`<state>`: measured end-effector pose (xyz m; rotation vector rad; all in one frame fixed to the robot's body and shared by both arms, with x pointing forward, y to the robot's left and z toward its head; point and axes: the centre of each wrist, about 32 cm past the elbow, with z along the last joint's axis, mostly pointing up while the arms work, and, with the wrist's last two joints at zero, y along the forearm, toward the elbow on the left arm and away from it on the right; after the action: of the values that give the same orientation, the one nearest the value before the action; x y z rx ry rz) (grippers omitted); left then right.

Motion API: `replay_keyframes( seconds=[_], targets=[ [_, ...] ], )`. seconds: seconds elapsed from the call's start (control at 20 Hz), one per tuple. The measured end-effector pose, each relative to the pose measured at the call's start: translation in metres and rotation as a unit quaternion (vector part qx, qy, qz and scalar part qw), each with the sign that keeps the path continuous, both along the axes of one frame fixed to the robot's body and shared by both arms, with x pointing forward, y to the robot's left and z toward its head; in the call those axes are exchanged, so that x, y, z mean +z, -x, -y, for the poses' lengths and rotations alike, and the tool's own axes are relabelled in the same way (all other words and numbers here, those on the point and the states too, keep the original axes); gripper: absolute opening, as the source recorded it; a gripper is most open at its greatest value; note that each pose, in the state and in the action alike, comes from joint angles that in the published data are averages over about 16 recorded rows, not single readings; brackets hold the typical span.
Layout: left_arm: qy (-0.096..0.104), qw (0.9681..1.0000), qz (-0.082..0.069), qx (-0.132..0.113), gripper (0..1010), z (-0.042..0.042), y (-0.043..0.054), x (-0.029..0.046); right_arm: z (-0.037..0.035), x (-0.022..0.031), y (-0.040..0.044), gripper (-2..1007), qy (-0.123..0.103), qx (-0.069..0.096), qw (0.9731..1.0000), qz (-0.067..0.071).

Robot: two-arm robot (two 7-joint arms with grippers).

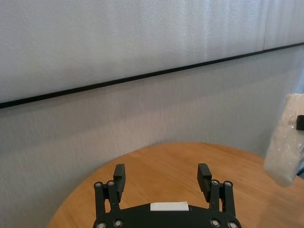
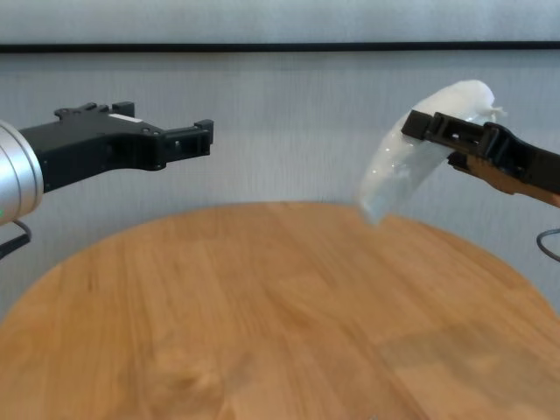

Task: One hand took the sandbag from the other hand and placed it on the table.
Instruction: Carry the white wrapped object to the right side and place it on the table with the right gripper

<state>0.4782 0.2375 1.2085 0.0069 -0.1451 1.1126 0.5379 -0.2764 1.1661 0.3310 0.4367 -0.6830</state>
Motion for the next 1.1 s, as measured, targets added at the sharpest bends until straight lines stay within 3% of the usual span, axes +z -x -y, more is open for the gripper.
replay_keyframes(
  seconds=[0.55, 1.1],
  targets=[
    [0.0, 1.0, 0.0, 0.0, 1000, 0.0001, -0.0001, 0.0002, 0.0235, -0.0012, -0.0098, 545, 0.068, -0.03, 0.9972, -0.006],
    [0.0, 1.0, -0.001, -0.001, 1000, 0.0001, -0.0001, 0.0002, 0.0403, -0.0023, -0.0141, 545, 0.143, -0.046, 0.9883, -0.026]
  ],
)
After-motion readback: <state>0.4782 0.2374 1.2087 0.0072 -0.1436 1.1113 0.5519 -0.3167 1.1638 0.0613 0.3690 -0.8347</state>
